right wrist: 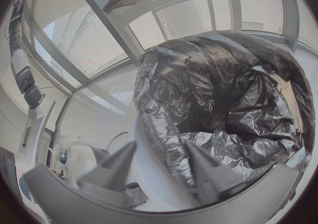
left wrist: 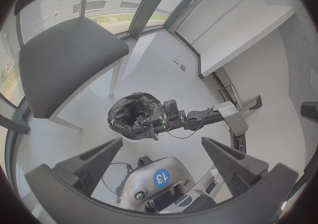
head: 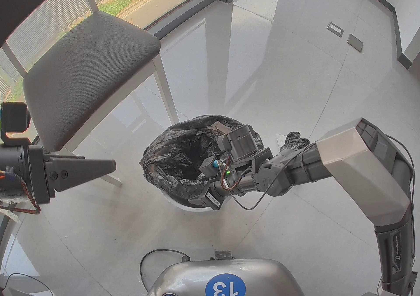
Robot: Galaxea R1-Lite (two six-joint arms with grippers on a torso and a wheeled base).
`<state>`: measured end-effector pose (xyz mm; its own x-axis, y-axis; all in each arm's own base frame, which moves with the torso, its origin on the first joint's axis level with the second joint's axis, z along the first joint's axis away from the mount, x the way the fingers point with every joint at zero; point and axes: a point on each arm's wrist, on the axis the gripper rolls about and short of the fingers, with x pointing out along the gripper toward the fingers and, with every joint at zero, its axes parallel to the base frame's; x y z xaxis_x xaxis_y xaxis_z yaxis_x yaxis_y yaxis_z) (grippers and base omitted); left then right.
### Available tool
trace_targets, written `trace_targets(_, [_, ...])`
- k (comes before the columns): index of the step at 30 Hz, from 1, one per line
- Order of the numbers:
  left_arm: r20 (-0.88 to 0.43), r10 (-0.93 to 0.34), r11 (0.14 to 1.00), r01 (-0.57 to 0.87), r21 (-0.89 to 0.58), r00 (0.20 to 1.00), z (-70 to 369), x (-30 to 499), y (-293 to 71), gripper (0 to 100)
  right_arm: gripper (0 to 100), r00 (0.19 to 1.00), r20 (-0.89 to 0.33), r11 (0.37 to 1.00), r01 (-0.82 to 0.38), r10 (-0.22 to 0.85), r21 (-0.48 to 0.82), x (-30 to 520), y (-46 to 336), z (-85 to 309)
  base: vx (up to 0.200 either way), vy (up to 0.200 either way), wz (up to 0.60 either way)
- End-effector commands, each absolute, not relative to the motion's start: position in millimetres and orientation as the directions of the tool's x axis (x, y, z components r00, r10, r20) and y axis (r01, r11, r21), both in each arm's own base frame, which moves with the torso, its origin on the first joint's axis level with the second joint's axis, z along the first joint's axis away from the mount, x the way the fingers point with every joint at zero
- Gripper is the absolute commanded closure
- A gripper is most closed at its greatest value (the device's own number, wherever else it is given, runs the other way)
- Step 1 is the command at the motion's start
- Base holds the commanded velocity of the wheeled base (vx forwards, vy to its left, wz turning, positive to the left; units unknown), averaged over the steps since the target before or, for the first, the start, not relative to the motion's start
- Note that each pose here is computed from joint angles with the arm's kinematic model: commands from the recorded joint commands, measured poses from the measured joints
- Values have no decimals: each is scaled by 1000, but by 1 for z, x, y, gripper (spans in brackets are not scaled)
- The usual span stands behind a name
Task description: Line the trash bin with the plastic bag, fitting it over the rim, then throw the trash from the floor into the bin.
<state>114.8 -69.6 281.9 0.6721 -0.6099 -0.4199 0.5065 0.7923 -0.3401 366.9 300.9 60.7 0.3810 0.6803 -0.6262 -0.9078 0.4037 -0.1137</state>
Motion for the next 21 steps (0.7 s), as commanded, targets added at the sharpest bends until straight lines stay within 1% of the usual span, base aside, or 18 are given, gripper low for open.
trace_targets(1, [-418, -614, 789, 510, -342, 669, 282, 114, -69, 0, 100, 370, -640, 400, -910, 674, -106, 367, 302, 52, 0, 0, 0])
trace_targets(8, [-418, -624, 781, 518, -348, 660, 282, 114, -70, 0, 100, 367, -632, 390, -914, 683, -111, 364, 307, 56, 0, 0, 0])
trace_targets(15, [-417, -625, 781, 519, -348, 660, 282, 114, -70, 0, 100, 343, -606, 337, -933, 718, -128, 346, 328, 71, 0, 0, 0])
trace_targets(21, [-414, -625, 780, 520, -348, 661, 282, 113, -69, 0, 100, 313, -614, 302, -945, 725, -124, 334, 340, 67, 0, 0, 0])
